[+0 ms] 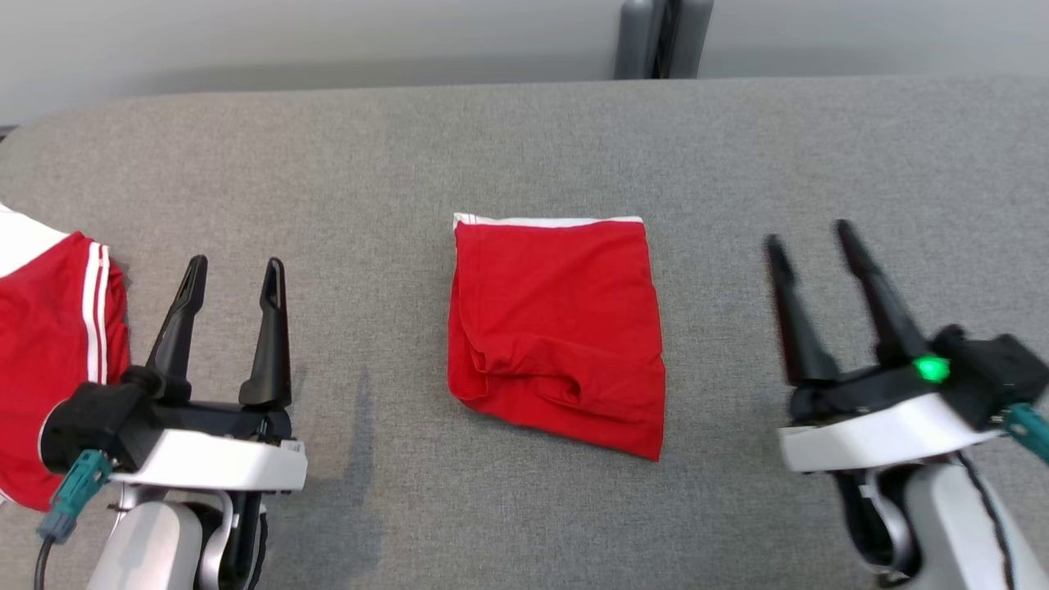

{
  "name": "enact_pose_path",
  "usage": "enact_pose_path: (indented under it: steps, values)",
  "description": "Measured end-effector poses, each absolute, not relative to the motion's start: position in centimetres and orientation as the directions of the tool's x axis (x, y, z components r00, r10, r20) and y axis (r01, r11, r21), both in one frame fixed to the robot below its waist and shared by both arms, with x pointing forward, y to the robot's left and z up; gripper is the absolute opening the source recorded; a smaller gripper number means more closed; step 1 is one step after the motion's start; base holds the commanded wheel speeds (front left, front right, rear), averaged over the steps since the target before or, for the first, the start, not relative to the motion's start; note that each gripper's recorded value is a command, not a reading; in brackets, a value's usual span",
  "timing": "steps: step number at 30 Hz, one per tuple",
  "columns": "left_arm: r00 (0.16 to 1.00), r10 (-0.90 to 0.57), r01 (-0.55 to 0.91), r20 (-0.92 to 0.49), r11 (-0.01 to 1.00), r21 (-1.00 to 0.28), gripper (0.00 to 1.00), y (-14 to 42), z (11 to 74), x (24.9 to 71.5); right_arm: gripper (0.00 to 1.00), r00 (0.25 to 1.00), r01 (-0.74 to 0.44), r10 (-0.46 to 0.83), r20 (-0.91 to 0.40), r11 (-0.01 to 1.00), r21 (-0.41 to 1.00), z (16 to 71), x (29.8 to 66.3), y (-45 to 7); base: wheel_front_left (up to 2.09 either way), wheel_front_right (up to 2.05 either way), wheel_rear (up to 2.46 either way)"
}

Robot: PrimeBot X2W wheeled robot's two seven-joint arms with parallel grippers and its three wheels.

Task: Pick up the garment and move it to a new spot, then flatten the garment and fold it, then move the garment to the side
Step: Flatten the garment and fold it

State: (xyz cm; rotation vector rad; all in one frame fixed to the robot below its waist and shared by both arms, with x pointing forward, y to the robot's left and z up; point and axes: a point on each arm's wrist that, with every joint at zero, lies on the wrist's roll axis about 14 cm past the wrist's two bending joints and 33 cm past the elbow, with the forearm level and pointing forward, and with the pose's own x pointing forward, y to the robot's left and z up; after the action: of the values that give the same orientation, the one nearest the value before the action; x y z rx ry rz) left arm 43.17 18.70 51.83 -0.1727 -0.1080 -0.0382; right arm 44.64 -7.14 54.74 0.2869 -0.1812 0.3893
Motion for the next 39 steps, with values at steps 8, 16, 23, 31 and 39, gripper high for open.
enact_pose_path:
  steps: [8, 16, 23, 31, 39]
  values:
    - [0.987, -0.04, 0.062, 0.154, 0.988, -0.139, 1.0, 18.9, 53.7, 41.0, 1.0, 0.972, -0.205, 0.18, 0.15, 0.964, 0.169, 54.4, 42.7, -14.6, 0.0, 0.0, 0.0]
    - [0.986, -0.037, 0.058, 0.162, 0.99, -0.126, 1.0, 19.1, 54.6, 38.4, 1.0, 0.984, -0.163, 0.148, 0.096, 0.972, 0.17, 53.8, 39.7, -15.9, 0.0, 0.0, 0.0]
    - [0.986, -0.039, 0.056, 0.16, 0.993, -0.1, 1.0, 19.1, 55.2, 35.9, 1.0, 0.986, -0.153, 0.14, 0.086, 0.974, 0.17, 54.1, 37.5, -16.3, 0.0, 0.0, 0.0]
    - [0.99, -0.03, 0.042, 0.137, 0.995, -0.089, 1.0, 19.5, 54.9, 34.8, 1.0, 0.987, -0.157, 0.147, 0.069, 0.972, 0.172, 54.1, 36.8, -16.1, 0.0, 0.0, 0.0]
    - [0.992, -0.023, 0.035, 0.123, 0.995, -0.098, 1.0, 19.5, 54.6, 34.6, 1.0, 0.987, -0.156, 0.147, 0.066, 0.972, 0.176, 54.1, 36.9, -16.0, 0.0, 0.0, 0.0]
